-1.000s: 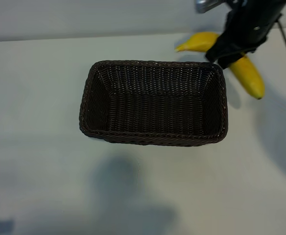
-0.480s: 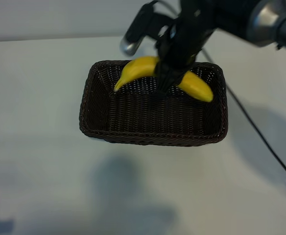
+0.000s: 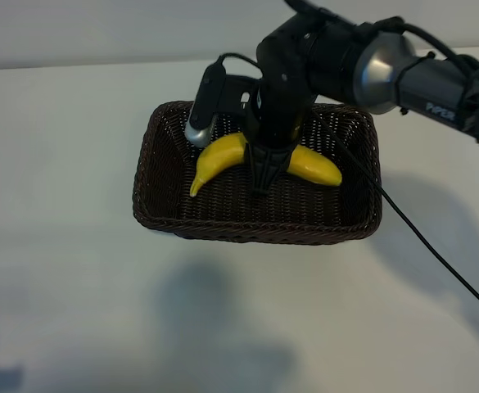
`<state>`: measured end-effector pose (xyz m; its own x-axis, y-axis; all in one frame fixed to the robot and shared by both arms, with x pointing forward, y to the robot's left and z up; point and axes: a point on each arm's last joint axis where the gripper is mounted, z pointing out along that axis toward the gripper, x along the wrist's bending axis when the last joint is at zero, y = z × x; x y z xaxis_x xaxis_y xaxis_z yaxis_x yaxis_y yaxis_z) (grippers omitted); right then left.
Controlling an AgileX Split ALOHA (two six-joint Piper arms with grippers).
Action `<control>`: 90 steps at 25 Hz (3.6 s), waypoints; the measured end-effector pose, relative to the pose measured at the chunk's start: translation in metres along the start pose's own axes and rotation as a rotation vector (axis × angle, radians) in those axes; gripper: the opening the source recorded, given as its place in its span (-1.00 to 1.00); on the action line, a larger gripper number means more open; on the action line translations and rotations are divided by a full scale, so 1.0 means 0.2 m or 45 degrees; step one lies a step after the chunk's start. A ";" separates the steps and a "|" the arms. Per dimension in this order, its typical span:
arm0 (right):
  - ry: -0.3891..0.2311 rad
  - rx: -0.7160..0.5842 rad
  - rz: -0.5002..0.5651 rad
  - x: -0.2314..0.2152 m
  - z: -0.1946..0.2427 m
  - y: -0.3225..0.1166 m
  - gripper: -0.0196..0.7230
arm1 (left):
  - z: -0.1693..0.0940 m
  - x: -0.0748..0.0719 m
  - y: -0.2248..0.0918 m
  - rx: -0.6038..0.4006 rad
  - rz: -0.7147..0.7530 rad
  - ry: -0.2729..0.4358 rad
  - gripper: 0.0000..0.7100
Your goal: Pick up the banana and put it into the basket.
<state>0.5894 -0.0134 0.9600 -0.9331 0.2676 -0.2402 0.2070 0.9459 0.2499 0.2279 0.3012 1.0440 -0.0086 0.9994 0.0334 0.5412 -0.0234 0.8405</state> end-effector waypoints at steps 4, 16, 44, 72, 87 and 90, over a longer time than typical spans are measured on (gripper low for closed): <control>0.007 0.012 0.000 0.00 0.05 0.00 0.18 | 0.00 0.00 0.00 0.000 0.000 0.000 0.45; 0.014 0.024 0.024 0.01 0.05 -0.01 0.38 | 0.00 0.00 0.00 0.000 0.000 0.000 0.45; -0.287 0.288 1.499 -0.78 -0.42 -1.22 0.52 | 0.00 0.00 0.00 0.000 0.000 0.000 0.45; -0.064 0.184 1.659 -0.24 -0.96 -1.45 0.43 | 0.00 0.00 0.00 0.000 0.000 0.001 0.45; -0.424 -0.161 1.582 0.67 -1.25 -1.49 0.43 | 0.00 0.00 0.00 0.000 0.000 0.001 0.45; -0.463 -0.205 1.584 0.79 -1.21 -1.51 0.43 | 0.00 0.00 0.00 0.000 0.000 0.001 0.45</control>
<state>0.3084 -0.3010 1.0728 -0.0054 1.0000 -0.0004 0.8077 0.0046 0.5896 0.2279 0.3012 1.0440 -0.0091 0.9994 0.0341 0.5413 -0.0237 0.8405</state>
